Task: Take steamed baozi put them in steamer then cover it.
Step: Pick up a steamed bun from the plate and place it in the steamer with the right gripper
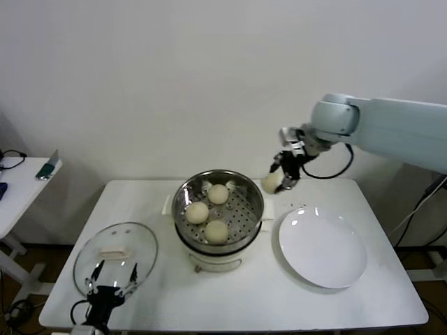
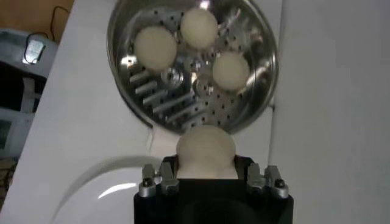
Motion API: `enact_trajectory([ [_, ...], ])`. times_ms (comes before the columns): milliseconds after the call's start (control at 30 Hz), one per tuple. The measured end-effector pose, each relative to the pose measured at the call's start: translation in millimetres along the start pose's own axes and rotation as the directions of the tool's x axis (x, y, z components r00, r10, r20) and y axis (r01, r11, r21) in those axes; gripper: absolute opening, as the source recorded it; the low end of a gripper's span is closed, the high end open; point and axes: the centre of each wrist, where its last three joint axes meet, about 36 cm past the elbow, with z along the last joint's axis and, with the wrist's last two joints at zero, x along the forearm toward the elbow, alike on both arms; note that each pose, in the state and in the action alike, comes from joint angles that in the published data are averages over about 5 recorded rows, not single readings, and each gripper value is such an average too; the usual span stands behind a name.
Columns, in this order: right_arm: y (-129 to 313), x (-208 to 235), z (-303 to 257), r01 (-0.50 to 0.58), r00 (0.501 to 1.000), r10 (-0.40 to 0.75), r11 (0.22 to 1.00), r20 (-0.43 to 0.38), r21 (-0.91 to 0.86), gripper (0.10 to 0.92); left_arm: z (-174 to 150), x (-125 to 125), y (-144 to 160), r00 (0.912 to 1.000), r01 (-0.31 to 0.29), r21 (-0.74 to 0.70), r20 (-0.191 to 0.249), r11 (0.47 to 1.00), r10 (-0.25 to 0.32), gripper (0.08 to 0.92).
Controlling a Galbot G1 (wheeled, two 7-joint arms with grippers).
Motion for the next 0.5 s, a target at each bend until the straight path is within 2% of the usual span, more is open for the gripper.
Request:
enact_trajectory([
  [233,-6,-35,-49,0.032,0.999,-0.031,0.997,-0.015,0.064,0.619,-2,-1,2,1.0,0.007,0.003,0.007,1.0,-0.007,0.823],
  [500,-8,-81,-64,0.049,0.997,-0.043,0.994,-0.064,0.097,0.619,-2,-2,3,0.9999,0.009,0.002,0.009,1.0,-0.009,0.823],
])
